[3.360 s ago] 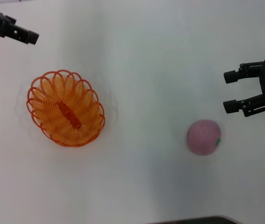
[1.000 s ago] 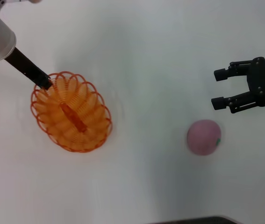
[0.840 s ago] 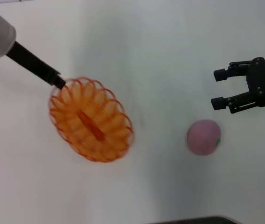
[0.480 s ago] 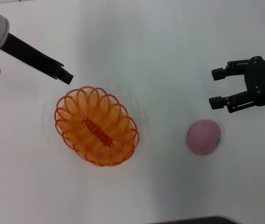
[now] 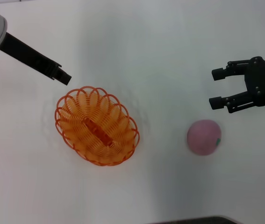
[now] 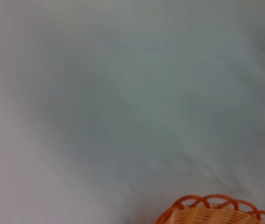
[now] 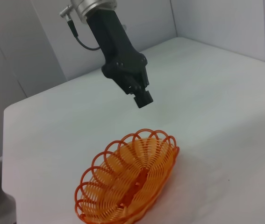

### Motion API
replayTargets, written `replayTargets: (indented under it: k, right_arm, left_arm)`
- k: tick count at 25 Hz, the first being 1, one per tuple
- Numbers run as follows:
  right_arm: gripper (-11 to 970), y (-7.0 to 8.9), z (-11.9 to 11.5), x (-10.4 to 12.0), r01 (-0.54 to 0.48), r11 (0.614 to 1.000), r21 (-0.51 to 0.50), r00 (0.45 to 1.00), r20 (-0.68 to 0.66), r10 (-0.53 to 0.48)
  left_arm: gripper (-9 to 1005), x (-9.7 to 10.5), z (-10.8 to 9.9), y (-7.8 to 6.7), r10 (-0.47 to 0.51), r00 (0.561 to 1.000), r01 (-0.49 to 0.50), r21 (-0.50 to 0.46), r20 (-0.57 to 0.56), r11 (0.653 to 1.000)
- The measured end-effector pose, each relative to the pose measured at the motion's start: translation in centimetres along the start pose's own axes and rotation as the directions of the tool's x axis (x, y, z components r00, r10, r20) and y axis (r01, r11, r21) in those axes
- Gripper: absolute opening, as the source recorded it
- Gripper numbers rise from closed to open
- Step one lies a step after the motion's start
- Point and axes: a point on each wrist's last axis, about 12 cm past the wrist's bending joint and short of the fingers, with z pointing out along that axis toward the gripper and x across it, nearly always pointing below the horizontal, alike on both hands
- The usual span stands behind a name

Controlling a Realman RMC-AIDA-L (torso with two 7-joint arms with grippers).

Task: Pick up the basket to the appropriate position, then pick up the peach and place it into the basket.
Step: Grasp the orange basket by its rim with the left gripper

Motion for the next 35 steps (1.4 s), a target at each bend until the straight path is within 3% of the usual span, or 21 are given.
replayTargets:
  k: [5, 16, 21, 24, 35]
  right_arm:
    - [926, 0.0, 0.0, -0.1, 0.002, 1.0, -0.002, 1.0, -0.001, -0.002]
    - [926, 0.0, 0.0, 0.0, 0.001, 1.0, 0.001, 1.0, 0.0, -0.001]
    - [926, -0.1, 0.1, 0.0, 0.0, 1.0, 0.008, 1.0, -0.002, 0.0]
    - [926, -0.2, 0.2, 0.1, -0.004, 1.0, 0.016, 1.0, -0.001, 0.004]
    - [927, -0.1, 0.4, 0.3, -0.01, 1.0, 0.013, 1.0, 0.002, 0.01]
  left_arm:
    - [20, -0.5, 0.2, -1.0, 0.044, 0.998, -0.045, -0.042, -0.042, 0.998]
    - [444, -0.7, 1.1, -2.0, 0.077, 0.991, -0.09, -0.124, -0.11, 0.988]
    - [684, -0.8, 2.2, -1.7, 0.076, 0.99, -0.096, -0.175, -0.118, 0.98]
    - [883, -0.6, 3.5, -1.3, 0.064, 0.991, -0.086, -0.192, -0.119, 0.978]
    - [885, -0.1, 5.6, -1.1, 0.039, 0.988, -0.069, -0.199, -0.151, 0.978]
